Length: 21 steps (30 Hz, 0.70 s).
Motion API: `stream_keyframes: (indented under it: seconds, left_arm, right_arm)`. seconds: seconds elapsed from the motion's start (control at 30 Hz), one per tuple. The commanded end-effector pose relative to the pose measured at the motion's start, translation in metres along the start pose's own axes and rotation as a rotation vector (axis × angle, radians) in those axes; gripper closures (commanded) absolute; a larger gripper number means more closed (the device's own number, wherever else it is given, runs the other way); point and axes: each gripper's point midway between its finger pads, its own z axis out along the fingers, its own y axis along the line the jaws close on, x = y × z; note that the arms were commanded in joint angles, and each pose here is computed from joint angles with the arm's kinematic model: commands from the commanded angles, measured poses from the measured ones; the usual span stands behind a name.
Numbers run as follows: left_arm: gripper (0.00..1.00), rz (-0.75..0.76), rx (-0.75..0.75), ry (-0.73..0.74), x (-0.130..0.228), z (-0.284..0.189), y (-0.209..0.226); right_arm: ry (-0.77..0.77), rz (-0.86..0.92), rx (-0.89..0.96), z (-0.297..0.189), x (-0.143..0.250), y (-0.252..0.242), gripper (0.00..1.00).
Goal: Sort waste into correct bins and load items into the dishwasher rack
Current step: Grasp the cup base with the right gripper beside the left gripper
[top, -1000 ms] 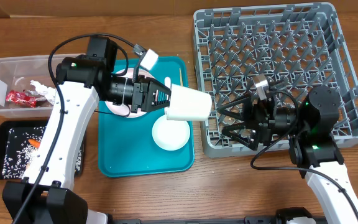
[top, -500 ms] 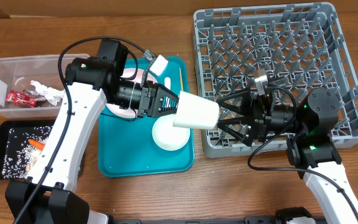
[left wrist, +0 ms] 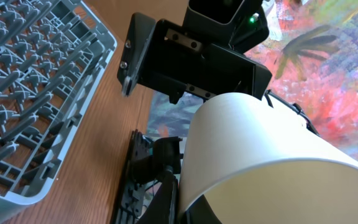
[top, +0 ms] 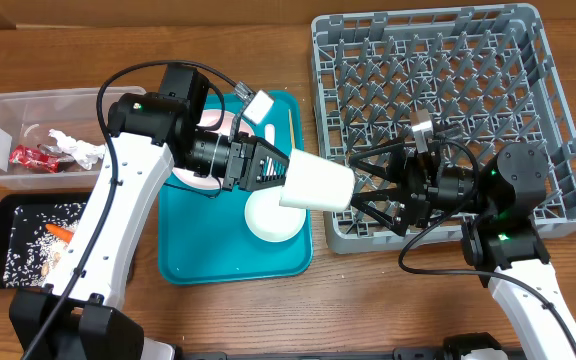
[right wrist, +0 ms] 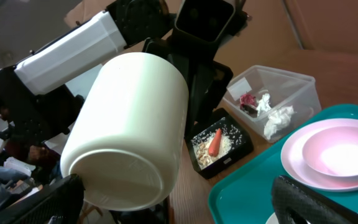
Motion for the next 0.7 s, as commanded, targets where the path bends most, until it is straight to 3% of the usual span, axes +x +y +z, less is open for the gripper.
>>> stream_keyframes:
  seconds: [0.0,0.23,0.67]
  left_arm:
    - [0.96,0.028,-0.022,0.020,0.003,0.003,-0.005]
    - [0.96,0.031,-0.047,0.031,0.004,0.002,0.000]
    - [0.96,0.037,-0.036,0.033,0.004,0.005,-0.002]
  right_arm:
    - [0.032,-0.054,-0.070,0.001,-0.001,0.018,0.00]
    - [0.106,-0.124,-0.190,-0.003,0.009,0.041,0.00]
    - [0.050,-0.091,-0.108,0.001,0.001,0.020,0.00]
